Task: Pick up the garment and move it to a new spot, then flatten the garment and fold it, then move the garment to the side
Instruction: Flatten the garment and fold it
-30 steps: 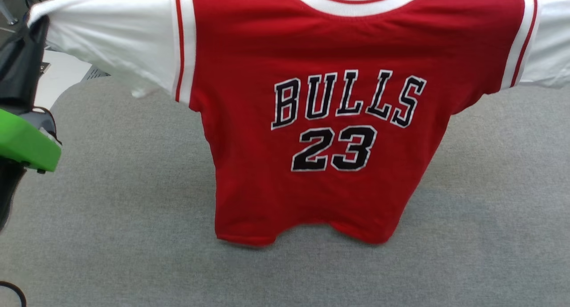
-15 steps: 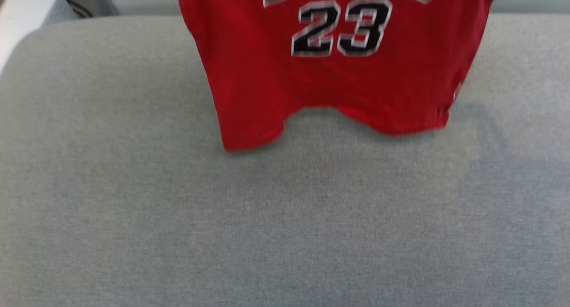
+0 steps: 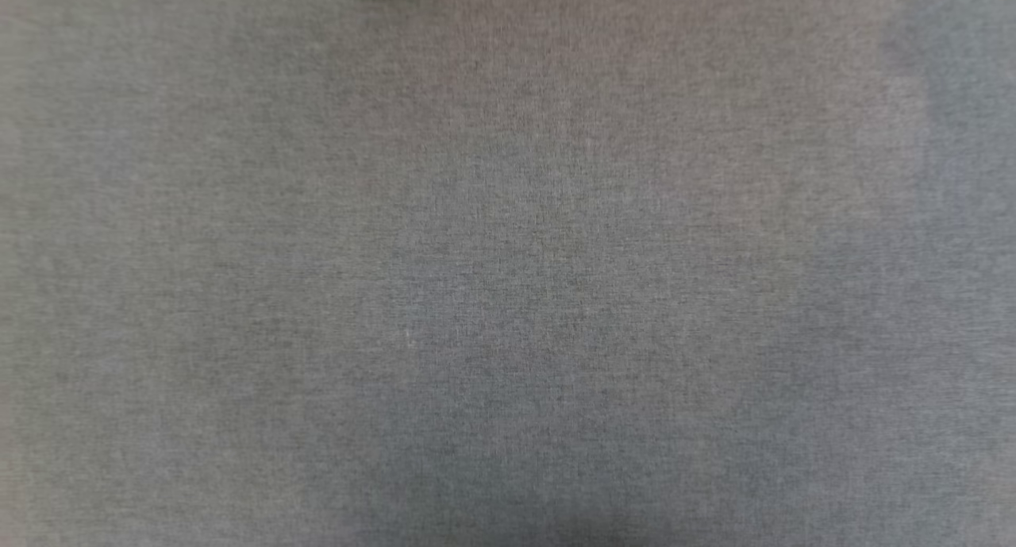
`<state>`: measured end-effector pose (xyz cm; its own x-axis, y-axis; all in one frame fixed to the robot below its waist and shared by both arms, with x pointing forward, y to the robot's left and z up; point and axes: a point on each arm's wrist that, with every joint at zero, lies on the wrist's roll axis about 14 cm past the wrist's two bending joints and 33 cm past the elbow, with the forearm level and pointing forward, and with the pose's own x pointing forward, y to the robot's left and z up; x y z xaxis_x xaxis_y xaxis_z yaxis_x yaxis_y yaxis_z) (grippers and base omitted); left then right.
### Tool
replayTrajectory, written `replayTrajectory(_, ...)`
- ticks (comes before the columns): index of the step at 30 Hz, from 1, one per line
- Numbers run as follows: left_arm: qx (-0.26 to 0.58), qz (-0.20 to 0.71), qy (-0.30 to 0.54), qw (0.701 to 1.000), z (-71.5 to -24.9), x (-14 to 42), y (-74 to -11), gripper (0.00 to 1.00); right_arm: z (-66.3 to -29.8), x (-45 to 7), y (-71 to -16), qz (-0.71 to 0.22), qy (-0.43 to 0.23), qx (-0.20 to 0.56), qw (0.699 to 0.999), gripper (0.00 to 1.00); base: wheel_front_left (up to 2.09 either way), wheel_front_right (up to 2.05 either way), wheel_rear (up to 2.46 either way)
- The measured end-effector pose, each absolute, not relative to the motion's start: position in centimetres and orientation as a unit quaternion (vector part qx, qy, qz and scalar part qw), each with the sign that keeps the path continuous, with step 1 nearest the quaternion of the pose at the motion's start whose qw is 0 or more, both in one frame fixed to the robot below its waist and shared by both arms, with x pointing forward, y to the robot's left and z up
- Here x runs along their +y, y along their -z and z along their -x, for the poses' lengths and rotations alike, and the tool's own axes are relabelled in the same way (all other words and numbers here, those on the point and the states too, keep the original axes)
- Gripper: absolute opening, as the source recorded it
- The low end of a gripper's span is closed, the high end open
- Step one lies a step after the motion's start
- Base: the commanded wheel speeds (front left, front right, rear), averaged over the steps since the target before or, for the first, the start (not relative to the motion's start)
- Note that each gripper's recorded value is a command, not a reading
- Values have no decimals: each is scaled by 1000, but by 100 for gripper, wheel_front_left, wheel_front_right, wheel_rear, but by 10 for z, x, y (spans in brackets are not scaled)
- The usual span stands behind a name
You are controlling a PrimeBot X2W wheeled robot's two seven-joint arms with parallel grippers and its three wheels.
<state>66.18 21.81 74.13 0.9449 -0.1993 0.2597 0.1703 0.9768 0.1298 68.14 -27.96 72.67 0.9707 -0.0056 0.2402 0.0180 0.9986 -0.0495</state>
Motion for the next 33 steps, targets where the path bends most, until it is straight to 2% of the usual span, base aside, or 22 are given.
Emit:
replayTrajectory(4, -154, -43, 79, 984, -690, 223, -736, 0, -704, -280, -716, 21, 16, -132, 991, 0, 0, 0, 0)
replayTrajectory(8, -145, -30, 68, 987, -712, 228, -711, 0, -722, -276, -688, 15, 16, -110, 994, 0, 0, 0, 0)
replayTrajectory(17, -100, -20, 73, 992, -722, 226, -647, 0, -730, -268, -639, -16, 9, -76, 997, 0, 0, 0, 0)
replayTrajectory(26, 9, -7, 99, 995, -673, 213, -542, 0, -695, -260, -564, -48, 0, 16, 999, 0, 0, 0, 0)
replayTrajectory(33, 92, 23, 122, 988, -601, 201, -484, 0, -635, -242, -505, -81, -32, 118, 989, 0, 0, 0, 0)
